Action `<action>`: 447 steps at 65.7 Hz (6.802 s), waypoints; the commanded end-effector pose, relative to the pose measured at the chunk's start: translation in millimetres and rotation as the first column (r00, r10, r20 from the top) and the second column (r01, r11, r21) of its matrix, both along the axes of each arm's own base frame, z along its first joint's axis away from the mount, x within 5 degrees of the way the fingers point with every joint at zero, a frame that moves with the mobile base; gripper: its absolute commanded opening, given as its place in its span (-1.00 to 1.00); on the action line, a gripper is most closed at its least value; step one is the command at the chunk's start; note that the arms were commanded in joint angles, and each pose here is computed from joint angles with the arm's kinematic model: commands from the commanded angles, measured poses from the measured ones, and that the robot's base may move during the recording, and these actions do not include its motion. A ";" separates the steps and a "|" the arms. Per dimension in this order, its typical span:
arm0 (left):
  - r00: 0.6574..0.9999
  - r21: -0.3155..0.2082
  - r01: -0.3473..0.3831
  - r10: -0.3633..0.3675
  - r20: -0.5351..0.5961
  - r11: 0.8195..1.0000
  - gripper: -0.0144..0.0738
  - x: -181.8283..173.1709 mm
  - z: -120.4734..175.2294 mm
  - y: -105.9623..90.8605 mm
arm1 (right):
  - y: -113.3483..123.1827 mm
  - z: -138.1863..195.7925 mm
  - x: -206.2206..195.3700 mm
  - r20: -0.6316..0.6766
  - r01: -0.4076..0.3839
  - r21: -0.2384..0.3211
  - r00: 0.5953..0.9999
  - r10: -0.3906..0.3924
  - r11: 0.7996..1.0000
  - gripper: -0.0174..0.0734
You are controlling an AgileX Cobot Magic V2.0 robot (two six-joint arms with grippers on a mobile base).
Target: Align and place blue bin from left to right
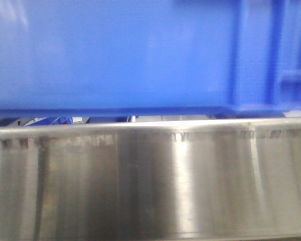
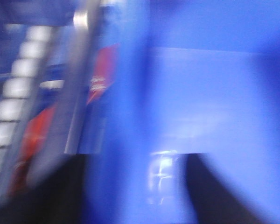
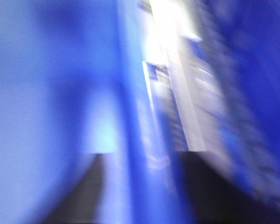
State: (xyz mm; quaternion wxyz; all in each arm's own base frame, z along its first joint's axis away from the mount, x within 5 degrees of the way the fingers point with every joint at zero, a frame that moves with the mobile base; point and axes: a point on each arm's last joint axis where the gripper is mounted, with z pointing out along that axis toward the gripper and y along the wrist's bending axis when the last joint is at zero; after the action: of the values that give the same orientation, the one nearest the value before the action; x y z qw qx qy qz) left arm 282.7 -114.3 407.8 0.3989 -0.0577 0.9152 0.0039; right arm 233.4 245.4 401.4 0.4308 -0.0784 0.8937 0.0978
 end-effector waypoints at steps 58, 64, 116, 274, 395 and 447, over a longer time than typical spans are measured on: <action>0.989 -0.106 0.031 -0.015 0.150 0.994 -0.92 -18.6 48.0 5.3 | -24.3 58.2 -21.1 0.128 -0.055 0.004 0.990 0.054 0.998 -0.79; 0.988 -0.175 0.051 -0.025 0.150 0.983 -0.92 -33.5 55.0 8.4 | -32.3 64.2 -29.5 0.131 -0.066 -0.024 0.989 0.069 0.998 -0.79; 0.597 0.023 0.483 -0.348 0.723 0.875 -0.92 -141.5 23.3 40.7 | -115.7 41.6 -118.2 0.536 -0.455 0.001 0.752 0.383 0.891 -0.79; 0.556 0.022 0.482 -0.325 0.765 0.876 -0.92 -170.2 20.1 57.0 | -163.1 34.4 -150.4 0.608 -0.459 0.049 0.718 0.338 0.887 -0.79; 0.556 0.022 0.482 -0.325 0.765 0.876 -0.92 -170.2 20.1 57.0 | -222.4 -44.2 -170.4 0.709 -0.111 -0.040 0.697 0.106 0.993 -0.79; 0.556 0.022 0.482 -0.325 0.765 0.876 -0.92 -170.2 20.1 57.0 | -232.0 -176.9 -182.2 0.617 0.005 0.024 0.787 -0.019 1.000 -0.79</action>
State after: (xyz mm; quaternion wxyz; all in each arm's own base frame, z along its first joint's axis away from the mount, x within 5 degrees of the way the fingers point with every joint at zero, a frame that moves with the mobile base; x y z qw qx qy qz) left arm 114.3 -56.4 425.4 0.7147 0.1150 0.6619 -0.1947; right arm 52.0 14.0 231.0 0.6953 -0.1024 0.7077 0.0723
